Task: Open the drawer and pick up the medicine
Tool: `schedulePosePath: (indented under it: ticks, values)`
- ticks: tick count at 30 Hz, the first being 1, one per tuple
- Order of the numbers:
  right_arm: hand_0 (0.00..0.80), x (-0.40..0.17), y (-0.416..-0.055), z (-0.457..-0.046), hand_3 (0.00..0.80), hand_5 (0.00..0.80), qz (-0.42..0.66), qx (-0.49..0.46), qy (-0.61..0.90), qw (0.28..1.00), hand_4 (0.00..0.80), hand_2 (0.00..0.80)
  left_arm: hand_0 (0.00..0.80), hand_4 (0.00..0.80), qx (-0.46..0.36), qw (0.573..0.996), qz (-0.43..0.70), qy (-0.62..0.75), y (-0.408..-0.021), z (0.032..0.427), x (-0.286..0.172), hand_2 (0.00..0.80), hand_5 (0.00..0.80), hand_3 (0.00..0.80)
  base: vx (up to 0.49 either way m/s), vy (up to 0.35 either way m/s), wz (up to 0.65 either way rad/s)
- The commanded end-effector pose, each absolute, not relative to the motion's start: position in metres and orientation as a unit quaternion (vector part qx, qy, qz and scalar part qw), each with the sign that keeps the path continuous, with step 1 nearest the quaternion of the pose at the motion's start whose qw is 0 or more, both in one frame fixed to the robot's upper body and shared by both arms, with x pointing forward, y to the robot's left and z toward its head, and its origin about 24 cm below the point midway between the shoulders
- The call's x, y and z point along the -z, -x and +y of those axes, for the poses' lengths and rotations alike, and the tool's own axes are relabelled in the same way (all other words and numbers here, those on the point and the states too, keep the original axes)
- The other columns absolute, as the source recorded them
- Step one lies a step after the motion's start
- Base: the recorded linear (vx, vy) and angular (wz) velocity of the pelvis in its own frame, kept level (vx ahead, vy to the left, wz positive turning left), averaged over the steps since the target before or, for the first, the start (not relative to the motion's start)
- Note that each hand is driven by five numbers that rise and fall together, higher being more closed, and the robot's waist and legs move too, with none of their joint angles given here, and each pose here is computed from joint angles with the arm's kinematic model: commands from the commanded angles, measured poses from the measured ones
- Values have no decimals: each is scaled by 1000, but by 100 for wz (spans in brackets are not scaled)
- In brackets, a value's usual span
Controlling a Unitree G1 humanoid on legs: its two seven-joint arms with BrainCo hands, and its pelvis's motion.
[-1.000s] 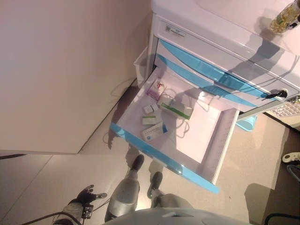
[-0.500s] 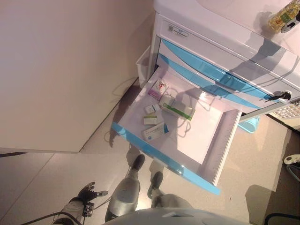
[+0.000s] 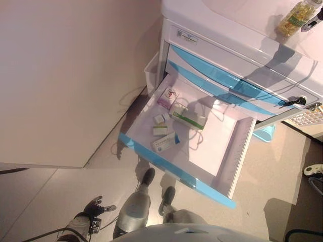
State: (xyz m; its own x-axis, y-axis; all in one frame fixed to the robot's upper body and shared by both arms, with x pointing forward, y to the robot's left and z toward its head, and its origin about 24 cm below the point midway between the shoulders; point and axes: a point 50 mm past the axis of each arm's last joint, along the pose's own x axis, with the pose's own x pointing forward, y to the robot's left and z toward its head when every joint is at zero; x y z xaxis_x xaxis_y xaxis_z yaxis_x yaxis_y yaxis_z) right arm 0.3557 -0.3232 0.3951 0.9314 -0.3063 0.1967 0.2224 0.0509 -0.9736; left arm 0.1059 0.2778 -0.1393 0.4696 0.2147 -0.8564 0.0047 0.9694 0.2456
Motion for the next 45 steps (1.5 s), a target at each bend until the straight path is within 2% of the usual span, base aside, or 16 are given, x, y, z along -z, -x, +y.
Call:
schedulePosePath:
  ticks: [1, 8, 19, 25, 31, 35, 38, 43, 44, 45]
  values:
    - [0, -430, -343, -312, 0, 0, -66, 218, 655, 721, 0, 0, 0, 0, -77, 826, 545, -122, -77, 293, 141, 0, 0, 0, 22, 14, -7]
    - [0, -438, -339, -302, 0, 0, -154, 234, 628, 726, 0, 0, 0, 0, -69, 821, 554, -121, -72, 289, 144, 0, 0, 0, 5, 8, -2]
    - [0, -433, -336, -304, 0, 0, -202, 212, 564, 772, 0, 0, 0, 0, -58, 795, 590, -129, -53, 288, 149, 0, 0, 0, -5, 18, -3]
    - [0, -423, -331, -316, 0, 0, -236, 210, 449, 836, 0, 0, 0, 0, -47, 781, 609, -133, -50, 286, 152, 0, 0, 0, -19, 41, -24]
    - [0, -391, -323, -353, 0, 0, -253, 260, 289, 886, 0, 0, 0, 0, -24, 780, 611, -135, -59, 275, 155, 0, 0, 0, -38, 37, -31]
    - [0, -343, -326, -364, 0, 0, -246, 278, 214, 904, 0, 0, 0, 0, -7, 784, 605, -136, -68, 266, 156, 0, 0, 0, -58, 30, -29]
    - [0, -270, -329, -357, 0, 0, -208, 260, 187, 924, 0, 0, 0, 0, -6, 790, 600, -129, -78, 260, 157, 0, 0, 0, -65, 26, -30]
    - [0, -147, -317, -323, 0, 0, -101, 203, 159, 961, 0, 0, 0, 0, 0, 794, 596, -123, -86, 250, 158, 0, 0, 0, -52, 6, -28]
    - [0, -145, -316, -322, 0, 0, -100, 202, 161, 961, 0, 0, 0, 0, -1, 793, 596, -123, -85, 250, 158, 0, 0, 0, -30, 1, -25]
    - [0, -110, -309, -311, 0, 0, -53, 180, 150, 971, 0, 0, 0, 0, 2, 794, 595, -122, -86, 248, 159, 0, 0, 0, -22, 5, -33]
